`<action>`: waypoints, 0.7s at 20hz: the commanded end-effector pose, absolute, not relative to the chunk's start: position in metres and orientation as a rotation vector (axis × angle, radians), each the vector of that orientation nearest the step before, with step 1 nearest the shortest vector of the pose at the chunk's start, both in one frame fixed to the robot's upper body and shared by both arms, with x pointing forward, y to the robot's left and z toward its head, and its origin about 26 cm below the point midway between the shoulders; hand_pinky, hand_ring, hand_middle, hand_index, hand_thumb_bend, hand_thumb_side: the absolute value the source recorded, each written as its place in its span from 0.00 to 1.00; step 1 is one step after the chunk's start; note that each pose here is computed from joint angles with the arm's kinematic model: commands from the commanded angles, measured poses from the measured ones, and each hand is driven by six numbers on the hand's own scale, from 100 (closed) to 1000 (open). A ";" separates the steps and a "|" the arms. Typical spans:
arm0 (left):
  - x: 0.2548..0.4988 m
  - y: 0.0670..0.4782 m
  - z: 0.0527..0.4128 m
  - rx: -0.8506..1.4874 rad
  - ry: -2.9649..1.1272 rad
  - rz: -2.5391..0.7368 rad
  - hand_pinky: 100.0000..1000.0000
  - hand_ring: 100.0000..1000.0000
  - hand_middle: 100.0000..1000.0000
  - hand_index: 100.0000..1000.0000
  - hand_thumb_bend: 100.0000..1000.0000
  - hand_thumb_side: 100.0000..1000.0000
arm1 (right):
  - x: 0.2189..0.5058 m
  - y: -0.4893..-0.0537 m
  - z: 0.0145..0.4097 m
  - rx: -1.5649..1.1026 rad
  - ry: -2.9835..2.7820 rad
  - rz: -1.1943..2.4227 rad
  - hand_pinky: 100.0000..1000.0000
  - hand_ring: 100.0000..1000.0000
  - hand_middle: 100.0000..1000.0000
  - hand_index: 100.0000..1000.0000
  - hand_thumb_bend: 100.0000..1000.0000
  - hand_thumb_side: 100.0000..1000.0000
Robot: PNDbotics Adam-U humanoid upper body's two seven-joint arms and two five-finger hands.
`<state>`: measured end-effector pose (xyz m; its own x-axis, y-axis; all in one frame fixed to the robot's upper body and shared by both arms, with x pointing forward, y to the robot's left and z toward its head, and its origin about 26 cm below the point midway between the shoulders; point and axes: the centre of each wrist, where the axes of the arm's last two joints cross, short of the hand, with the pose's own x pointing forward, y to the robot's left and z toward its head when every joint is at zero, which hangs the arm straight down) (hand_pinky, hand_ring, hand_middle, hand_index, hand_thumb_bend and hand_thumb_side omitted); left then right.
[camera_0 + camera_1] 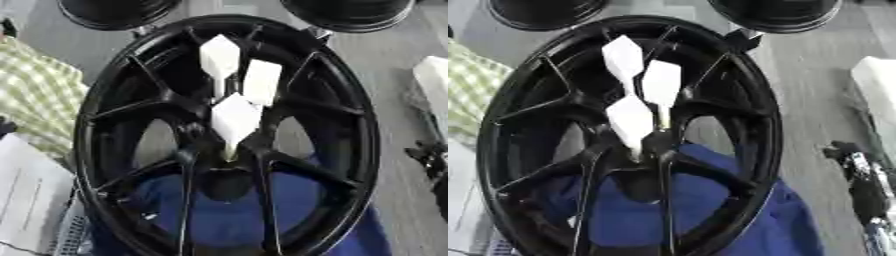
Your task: Pull the pin out of the wheel hub.
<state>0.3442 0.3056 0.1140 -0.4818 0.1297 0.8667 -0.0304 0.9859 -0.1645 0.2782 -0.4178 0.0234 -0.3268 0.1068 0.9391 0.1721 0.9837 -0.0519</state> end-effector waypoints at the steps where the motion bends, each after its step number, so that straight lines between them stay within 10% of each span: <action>1: 0.344 0.310 0.123 -0.054 -2.093 0.174 0.80 0.50 0.48 0.74 0.27 0.70 | 0.279 -0.425 0.033 -0.226 -1.924 -0.042 1.00 0.77 0.50 0.70 0.00 0.71; 14: 0.344 0.311 0.123 -0.046 -2.097 0.182 0.80 0.50 0.48 0.74 0.27 0.71 | 0.283 -0.426 0.050 -0.236 -1.971 -0.003 1.00 0.79 0.52 0.72 0.00 0.67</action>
